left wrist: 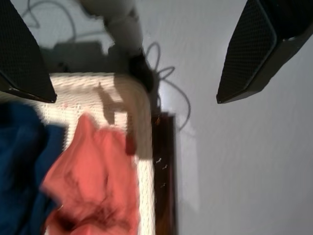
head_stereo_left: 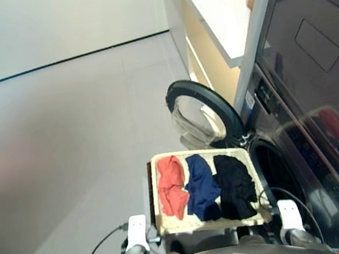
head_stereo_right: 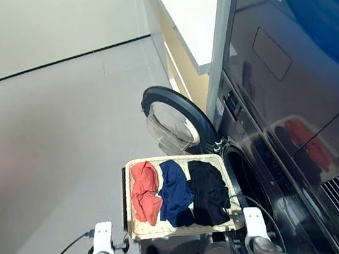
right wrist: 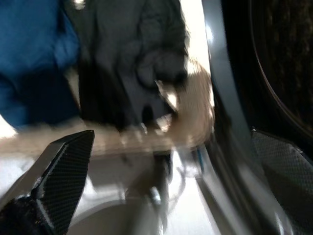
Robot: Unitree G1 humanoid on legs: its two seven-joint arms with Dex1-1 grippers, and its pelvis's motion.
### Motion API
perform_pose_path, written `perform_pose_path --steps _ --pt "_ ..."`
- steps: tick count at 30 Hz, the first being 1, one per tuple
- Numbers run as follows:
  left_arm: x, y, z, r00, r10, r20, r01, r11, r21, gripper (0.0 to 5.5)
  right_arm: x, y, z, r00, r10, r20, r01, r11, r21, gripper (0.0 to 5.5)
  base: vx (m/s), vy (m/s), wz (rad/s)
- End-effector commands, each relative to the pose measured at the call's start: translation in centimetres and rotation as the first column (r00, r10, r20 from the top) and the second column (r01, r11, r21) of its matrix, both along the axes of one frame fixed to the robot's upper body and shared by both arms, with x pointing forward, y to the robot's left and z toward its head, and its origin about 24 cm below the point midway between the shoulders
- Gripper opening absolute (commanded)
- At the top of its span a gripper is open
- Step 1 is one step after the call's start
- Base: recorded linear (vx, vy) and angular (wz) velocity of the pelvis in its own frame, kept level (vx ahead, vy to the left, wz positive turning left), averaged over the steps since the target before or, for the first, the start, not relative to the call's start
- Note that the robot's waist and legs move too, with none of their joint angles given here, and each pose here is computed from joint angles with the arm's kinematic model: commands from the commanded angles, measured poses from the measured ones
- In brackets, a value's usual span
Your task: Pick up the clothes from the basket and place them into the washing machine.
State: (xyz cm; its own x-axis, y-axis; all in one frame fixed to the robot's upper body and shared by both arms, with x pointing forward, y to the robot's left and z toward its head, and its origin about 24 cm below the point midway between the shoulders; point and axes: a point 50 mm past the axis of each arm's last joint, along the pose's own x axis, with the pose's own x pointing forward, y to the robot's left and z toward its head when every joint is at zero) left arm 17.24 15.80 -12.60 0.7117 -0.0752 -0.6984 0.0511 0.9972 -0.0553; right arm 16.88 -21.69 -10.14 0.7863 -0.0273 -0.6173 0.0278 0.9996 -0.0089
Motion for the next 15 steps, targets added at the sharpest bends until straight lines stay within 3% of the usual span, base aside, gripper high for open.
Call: perform_pose_path --steps 1,7,15 --pt "5.4 -0.7 3.1 0.983 0.021 0.183 -0.022 1.000 0.003 5.50 4.7 2.1 4.5 0.960 0.077 0.268 -0.090 0.995 0.033 5.50 -0.119 -0.042 -0.131" --pt "10.3 -3.4 7.9 0.918 -0.004 0.397 0.009 1.000 -0.010 5.50 8.2 5.0 10.9 0.823 0.152 0.548 -0.193 0.981 0.018 5.50 -0.116 -0.044 -0.059" --pt "13.7 -4.0 12.3 0.836 0.053 0.546 -0.059 0.998 -0.007 5.50 10.1 8.2 17.7 0.611 0.186 0.770 -0.275 0.961 -0.014 5.50 -0.130 -0.034 -0.085"
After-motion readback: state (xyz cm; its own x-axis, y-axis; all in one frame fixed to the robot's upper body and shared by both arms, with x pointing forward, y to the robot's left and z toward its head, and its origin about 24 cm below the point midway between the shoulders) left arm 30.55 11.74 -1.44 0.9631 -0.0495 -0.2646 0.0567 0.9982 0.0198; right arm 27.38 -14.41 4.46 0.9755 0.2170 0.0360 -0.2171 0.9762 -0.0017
